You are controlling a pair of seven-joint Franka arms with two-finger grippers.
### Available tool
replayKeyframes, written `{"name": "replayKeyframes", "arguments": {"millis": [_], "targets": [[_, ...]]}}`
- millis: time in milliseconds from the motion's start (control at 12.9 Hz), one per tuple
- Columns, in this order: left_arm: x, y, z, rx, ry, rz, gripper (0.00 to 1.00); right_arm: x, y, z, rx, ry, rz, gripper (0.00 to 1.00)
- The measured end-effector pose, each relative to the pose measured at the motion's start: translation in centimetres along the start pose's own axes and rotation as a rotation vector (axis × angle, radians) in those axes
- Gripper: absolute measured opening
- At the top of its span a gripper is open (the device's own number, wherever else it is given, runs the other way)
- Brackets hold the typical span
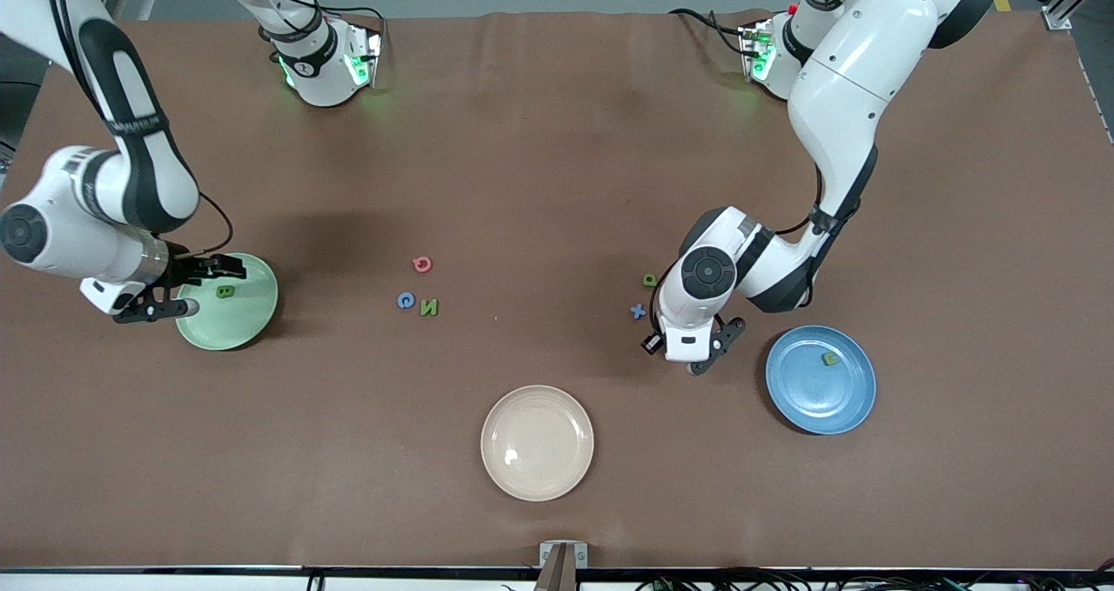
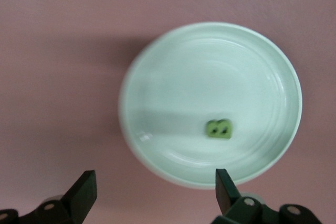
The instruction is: Sort upper and lower case letters into plates
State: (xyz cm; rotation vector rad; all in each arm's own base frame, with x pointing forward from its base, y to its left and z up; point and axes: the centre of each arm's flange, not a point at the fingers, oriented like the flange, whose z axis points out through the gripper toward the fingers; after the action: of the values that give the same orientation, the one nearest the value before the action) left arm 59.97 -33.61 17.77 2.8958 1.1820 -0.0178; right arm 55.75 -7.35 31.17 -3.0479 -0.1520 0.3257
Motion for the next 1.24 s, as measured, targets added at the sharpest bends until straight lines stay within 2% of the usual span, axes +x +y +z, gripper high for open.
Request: {"name": "replayKeyframes", "arguments": {"millis": [155,232,387,619,928,1083,1238], "targets": [[0.6,0.0,-0.2,-0.003,0.005,-0.005,0.27,0.6,-6.6,-4.3,-0.024,-0.002,0.034,1.00],[1.4,-0.1,-0.6,-0.008,0.014,0.003,0.27,1.0,-10.2,-4.4,-0.037,0.004,0.037,1.00],[4.3,-0.5,-2.3,-0.011,0.039,0.044,0.27,1.8,-17.9,-3.2,-0.060,0.039,0.016,1.00],[10.9,-3.2,-5.6,0.013,0.061,0.111,0.27,2.3,-27.3,0.6,-0.073,0.089,0.002,1.00],[19.2,-8.4,-6.2,0.045,0.053,0.138,0.27,3.7,-31.3,6.6,-0.052,0.132,0.033,1.00],[20.6,-10.0,-5.6,0.069,0.037,0.140,0.27,4.0,-32.7,9.4,-0.043,0.146,0.085,1.00],[20.6,-10.6,-4.9,0.088,0.023,0.139,0.27,4.1,-34.3,11.6,-0.034,0.167,0.101,1.00]]}}
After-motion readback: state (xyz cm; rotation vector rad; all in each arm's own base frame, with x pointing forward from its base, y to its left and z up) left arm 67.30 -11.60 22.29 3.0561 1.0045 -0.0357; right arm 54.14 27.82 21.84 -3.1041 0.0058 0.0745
